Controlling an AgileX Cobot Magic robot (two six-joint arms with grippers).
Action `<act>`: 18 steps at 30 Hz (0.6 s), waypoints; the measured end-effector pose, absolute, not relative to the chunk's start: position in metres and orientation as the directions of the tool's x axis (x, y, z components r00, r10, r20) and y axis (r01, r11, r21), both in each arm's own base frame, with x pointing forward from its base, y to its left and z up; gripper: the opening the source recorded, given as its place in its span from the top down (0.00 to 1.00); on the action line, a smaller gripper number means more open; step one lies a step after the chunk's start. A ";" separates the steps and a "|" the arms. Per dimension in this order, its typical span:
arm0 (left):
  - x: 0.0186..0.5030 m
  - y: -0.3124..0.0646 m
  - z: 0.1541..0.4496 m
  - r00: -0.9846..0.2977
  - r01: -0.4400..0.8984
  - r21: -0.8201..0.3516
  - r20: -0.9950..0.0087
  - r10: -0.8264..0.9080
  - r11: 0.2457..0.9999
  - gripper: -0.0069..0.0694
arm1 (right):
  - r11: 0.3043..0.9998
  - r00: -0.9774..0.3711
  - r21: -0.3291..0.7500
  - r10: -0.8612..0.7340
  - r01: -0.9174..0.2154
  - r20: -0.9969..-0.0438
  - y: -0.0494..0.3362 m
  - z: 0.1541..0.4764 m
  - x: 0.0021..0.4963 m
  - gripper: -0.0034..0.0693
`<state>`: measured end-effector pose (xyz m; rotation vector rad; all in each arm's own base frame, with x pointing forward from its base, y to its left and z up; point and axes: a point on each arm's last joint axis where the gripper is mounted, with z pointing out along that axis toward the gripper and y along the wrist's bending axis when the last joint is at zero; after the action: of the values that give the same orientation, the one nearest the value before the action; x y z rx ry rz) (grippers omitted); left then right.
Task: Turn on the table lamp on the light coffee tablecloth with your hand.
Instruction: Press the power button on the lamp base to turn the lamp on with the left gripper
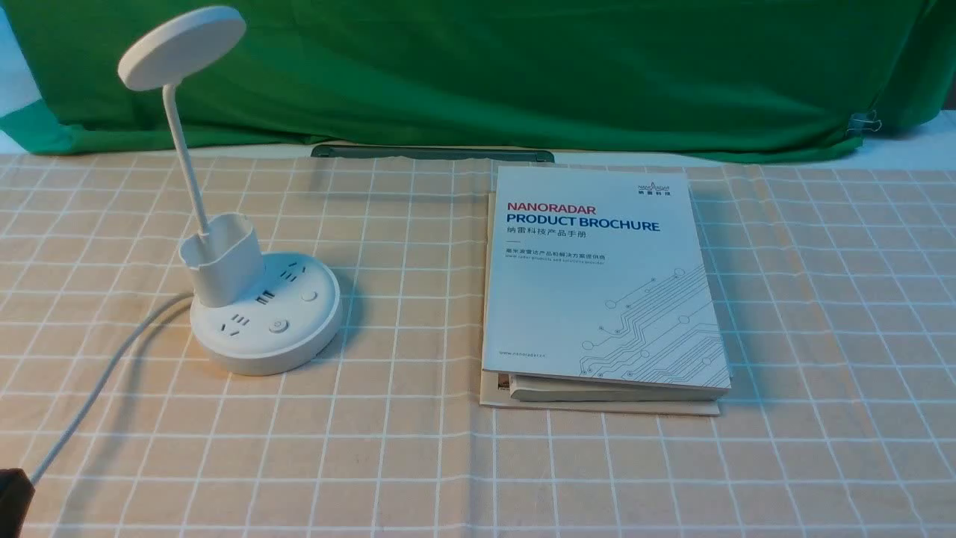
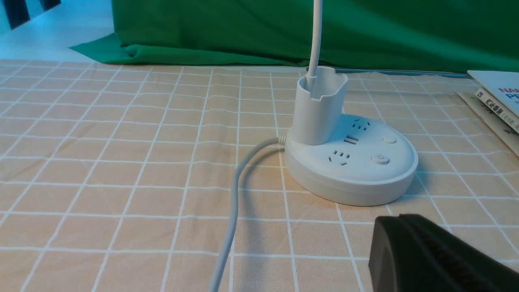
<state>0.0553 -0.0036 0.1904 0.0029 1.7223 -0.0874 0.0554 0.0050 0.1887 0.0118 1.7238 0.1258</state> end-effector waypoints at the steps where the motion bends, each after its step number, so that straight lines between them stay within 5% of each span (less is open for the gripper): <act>1: 0.055 -0.004 0.190 -0.153 0.052 -0.057 -0.987 -0.048 0.997 0.91 | 0.994 -0.157 0.091 0.080 -0.064 -0.984 0.005 0.189 0.055 0.71; 18: 0.055 -0.004 0.190 -0.153 0.052 -0.057 -0.987 -0.048 0.997 0.91 | 0.994 -0.157 0.091 0.080 -0.064 -0.984 0.005 0.189 0.055 0.67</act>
<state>0.0553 -0.0036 0.1904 0.0029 1.7223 -0.0874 0.0554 0.0050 0.1887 0.0118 1.7238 0.1258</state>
